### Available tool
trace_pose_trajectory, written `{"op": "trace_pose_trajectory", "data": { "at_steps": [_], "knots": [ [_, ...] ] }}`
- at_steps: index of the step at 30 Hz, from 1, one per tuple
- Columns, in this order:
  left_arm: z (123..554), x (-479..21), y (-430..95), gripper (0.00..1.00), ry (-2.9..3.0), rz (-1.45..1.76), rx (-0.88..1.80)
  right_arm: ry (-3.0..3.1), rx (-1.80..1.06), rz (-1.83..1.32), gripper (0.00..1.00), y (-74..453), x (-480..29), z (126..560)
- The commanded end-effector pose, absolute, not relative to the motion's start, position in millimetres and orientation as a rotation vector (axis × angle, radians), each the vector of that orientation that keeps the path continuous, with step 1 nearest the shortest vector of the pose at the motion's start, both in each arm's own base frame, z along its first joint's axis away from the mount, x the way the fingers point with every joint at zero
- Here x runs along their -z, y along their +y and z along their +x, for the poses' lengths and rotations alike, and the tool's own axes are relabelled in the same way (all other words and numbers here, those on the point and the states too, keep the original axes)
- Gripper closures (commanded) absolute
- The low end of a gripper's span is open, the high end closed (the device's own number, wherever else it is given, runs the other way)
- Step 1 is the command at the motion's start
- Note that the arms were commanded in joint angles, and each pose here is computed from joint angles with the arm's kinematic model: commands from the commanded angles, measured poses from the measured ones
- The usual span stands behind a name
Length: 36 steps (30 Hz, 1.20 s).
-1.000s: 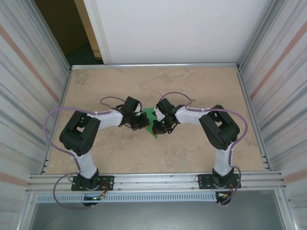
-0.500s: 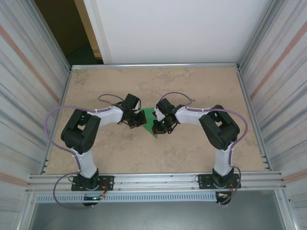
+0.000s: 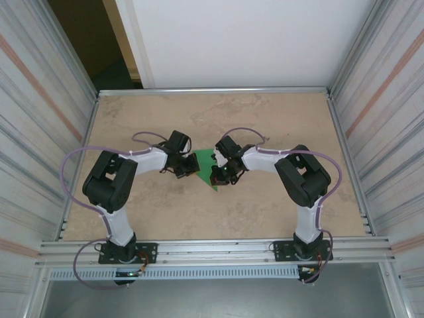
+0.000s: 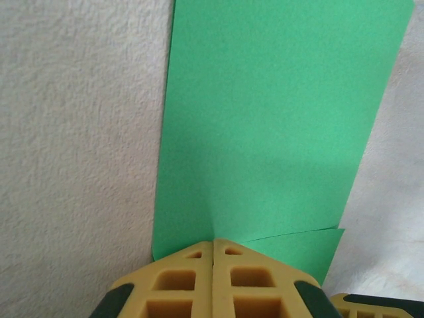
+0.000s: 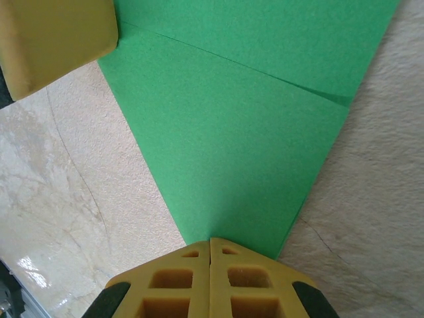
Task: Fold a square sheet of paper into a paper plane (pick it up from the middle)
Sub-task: Third fold the triangle at the center of the table.
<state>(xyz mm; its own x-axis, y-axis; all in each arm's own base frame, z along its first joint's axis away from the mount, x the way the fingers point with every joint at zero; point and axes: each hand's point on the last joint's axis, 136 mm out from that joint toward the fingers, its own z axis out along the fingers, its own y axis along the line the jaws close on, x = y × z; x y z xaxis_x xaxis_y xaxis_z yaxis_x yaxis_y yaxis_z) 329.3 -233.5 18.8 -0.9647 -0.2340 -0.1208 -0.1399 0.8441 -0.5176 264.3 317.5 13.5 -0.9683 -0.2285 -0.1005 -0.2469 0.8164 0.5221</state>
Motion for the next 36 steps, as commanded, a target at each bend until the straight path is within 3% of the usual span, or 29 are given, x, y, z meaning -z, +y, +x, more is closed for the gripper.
{"op": "trace_pose_trajectory", "data": {
  "at_steps": [1, 11, 18, 26, 30, 36],
  "knots": [
    [316.0, 0.5, -207.0, 0.97, 2.899, -0.373, 0.655, 3.145, -0.596, -0.296, 1.00, 283.9, 31.8, 242.7],
    [327.9, 3.3, -177.7, 0.96, 2.838, -0.445, 0.758, 3.213, -0.517, -0.268, 1.00, 270.0, 46.0, 229.2],
    [351.6, -32.0, -165.8, 0.96, 2.758, -0.407, 0.777, 3.199, -0.530, -0.279, 1.00, 274.3, 41.9, 232.3],
    [346.6, -83.3, -209.2, 0.95, 2.614, -0.261, 1.004, 3.170, -0.573, -0.291, 1.00, 283.4, 35.0, 238.5],
    [330.6, -67.3, -239.1, 0.96, 2.653, -0.224, 1.068, 3.147, -0.614, -0.296, 1.00, 289.7, 29.6, 243.0],
    [321.5, -36.0, -236.8, 0.97, 2.735, -0.252, 1.013, 3.110, -0.655, -0.296, 1.00, 293.7, 19.9, 249.3]
  ]
}}
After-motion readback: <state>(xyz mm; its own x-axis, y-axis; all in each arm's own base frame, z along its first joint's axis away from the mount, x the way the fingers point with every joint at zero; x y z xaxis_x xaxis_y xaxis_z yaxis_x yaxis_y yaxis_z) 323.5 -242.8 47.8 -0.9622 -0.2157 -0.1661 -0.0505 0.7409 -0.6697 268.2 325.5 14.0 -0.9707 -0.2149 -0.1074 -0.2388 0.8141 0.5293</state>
